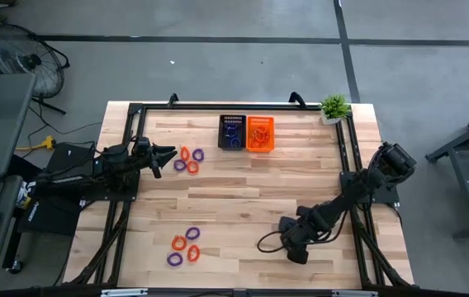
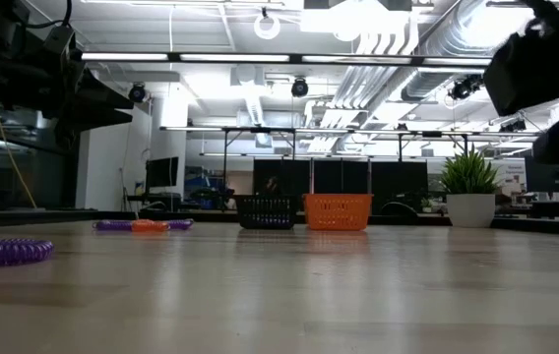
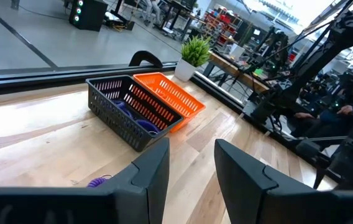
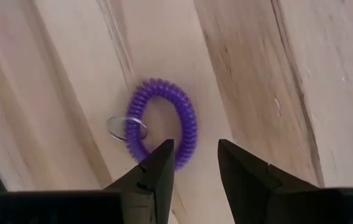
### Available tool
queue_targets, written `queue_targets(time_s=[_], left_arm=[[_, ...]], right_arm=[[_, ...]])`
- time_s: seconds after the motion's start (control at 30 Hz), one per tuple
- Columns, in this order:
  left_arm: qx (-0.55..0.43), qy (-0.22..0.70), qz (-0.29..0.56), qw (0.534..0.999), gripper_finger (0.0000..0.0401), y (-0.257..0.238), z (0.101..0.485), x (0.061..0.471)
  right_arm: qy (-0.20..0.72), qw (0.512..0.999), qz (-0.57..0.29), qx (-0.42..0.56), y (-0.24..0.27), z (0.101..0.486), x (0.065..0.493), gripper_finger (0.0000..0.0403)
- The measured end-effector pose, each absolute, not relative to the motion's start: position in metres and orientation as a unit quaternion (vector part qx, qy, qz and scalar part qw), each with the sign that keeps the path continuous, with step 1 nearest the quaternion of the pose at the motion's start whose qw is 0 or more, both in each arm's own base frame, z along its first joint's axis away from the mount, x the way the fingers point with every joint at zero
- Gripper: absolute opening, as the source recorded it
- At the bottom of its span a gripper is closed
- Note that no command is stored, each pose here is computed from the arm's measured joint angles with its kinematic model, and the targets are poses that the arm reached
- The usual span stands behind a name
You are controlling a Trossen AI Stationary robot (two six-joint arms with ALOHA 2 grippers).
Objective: Sort spring keychains
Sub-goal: Put the purple spring keychain in the black bin
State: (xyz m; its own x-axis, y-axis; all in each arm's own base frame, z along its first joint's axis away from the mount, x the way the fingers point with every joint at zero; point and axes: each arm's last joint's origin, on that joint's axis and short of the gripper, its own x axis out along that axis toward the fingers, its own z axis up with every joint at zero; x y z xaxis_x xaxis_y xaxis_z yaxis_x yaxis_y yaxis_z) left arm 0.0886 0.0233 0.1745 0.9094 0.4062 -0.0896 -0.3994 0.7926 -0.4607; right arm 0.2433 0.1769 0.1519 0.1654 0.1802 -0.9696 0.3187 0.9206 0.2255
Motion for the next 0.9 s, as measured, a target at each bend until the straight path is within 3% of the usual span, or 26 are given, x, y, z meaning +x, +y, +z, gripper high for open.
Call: queue_targets(time_s=[0.63,0.9], left_arm=[[-0.242,-0.007,0.213,0.947,0.0126,0.023,0.175,0.089],[-0.242,-0.007,0.213,0.947,0.0126,0.023,0.175,0.089]], right_arm=[[0.639,0.751,-0.057,0.156,0.188,0.129,0.244,0.0116],[0.629,0.763,-0.067,0.133,0.192,0.128,0.240,0.0048]])
